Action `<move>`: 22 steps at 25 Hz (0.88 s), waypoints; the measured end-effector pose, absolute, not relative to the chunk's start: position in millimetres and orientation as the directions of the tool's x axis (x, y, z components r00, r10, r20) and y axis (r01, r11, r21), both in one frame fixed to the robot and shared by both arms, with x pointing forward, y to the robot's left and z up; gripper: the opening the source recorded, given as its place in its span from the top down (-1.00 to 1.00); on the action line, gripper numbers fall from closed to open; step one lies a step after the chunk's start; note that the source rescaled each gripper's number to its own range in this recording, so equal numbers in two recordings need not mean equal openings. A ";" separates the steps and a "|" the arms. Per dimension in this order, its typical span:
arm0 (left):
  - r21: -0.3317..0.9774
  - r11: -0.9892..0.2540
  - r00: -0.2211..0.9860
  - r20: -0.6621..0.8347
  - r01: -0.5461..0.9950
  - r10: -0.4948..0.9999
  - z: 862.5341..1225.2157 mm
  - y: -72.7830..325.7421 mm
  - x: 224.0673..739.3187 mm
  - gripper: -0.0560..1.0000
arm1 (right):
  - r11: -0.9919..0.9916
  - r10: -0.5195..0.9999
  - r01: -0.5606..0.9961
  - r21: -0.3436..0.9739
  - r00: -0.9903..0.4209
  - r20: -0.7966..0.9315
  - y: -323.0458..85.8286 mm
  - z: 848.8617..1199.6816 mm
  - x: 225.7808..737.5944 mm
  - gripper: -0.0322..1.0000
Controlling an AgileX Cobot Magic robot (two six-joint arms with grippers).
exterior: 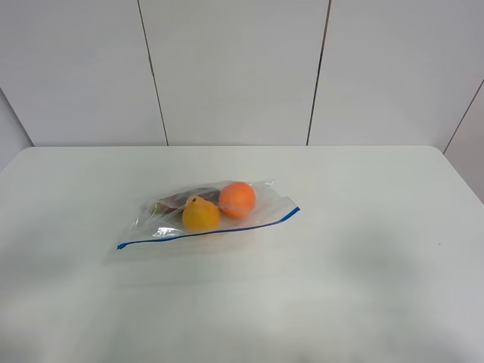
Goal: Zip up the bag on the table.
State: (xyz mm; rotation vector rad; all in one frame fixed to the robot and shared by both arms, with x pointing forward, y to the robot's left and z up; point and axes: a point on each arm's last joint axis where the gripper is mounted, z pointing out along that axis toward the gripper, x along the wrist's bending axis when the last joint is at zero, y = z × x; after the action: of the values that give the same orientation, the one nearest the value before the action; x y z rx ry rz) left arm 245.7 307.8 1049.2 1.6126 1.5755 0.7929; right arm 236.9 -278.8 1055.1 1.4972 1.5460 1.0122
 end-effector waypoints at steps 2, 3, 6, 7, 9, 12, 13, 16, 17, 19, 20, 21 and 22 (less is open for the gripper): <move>0.839 0.022 0.057 -0.063 0.543 0.996 1049.2 307.8 245.7 -1.00 | 0.005 0.999 0.411 0.912 -0.040 0.012 -278.8 1055.1 236.9 -0.77; 0.839 0.022 0.057 -0.063 0.543 0.996 1049.2 307.8 245.7 -1.00 | 0.005 0.999 0.411 0.912 -0.040 0.012 -278.8 1055.1 236.9 -0.77; 0.839 0.022 0.057 -0.063 0.543 0.996 1049.2 307.8 245.7 -1.00 | 0.002 0.999 0.412 0.911 -0.030 0.011 -279.6 1054.9 236.9 -0.77; 0.839 0.022 0.057 -0.063 0.543 0.996 1049.2 307.8 245.7 -1.00 | -0.004 1.000 0.414 0.910 -0.021 0.013 -280.4 1054.7 236.9 -0.77; 0.839 0.022 0.057 -0.063 0.543 0.996 1049.2 307.8 245.7 -1.00 | -0.014 1.000 0.417 0.909 -0.003 0.017 -281.7 1054.5 236.8 -0.77; 0.839 0.022 0.057 -0.063 0.543 0.996 1049.2 307.8 245.7 -1.00 | -0.022 1.000 0.419 0.908 0.013 0.018 -283.0 1054.2 236.7 -0.77; 0.839 0.022 0.057 -0.063 0.543 0.996 1049.2 307.8 245.7 -1.00 | -0.024 1.000 0.419 0.908 0.016 0.019 -283.2 1054.2 236.7 -0.77; 0.839 0.022 0.057 -0.063 0.543 0.996 1049.2 307.8 245.7 -1.00 | -0.026 1.000 0.420 0.907 0.022 0.018 -283.7 1054.1 236.6 -0.77; 0.839 0.022 0.057 -0.063 0.543 0.996 1049.2 307.8 245.7 -1.00 | -0.025 1.000 0.420 0.907 0.022 0.018 -283.7 1054.1 236.6 -0.77; 0.839 0.022 0.057 -0.063 0.543 0.996 1049.2 307.8 245.7 -1.00 | -0.025 1.000 0.420 0.907 0.022 0.018 -283.7 1054.1 236.6 -0.77; 0.839 0.022 0.057 -0.063 0.543 0.996 1049.2 307.8 245.7 -1.00 | -0.027 1.000 0.420 0.907 0.023 0.019 -283.7 1054.1 236.6 -0.77; 0.839 0.022 0.057 -0.063 0.543 0.996 1049.2 307.8 245.7 -1.00 | -0.027 1.000 0.420 0.907 0.023 0.019 -283.7 1054.1 236.6 -0.77; 0.839 0.022 0.057 -0.063 0.543 0.996 1049.2 307.8 245.7 -1.00 | -0.027 1.000 0.420 0.907 0.023 0.019 -283.7 1054.1 236.6 -0.77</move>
State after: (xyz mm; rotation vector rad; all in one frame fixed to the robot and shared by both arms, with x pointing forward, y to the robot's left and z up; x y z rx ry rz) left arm 245.7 307.8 1049.2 1.6126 1.5755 0.7929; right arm 236.6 -283.7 1054.1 1.5483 1.4953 0.9755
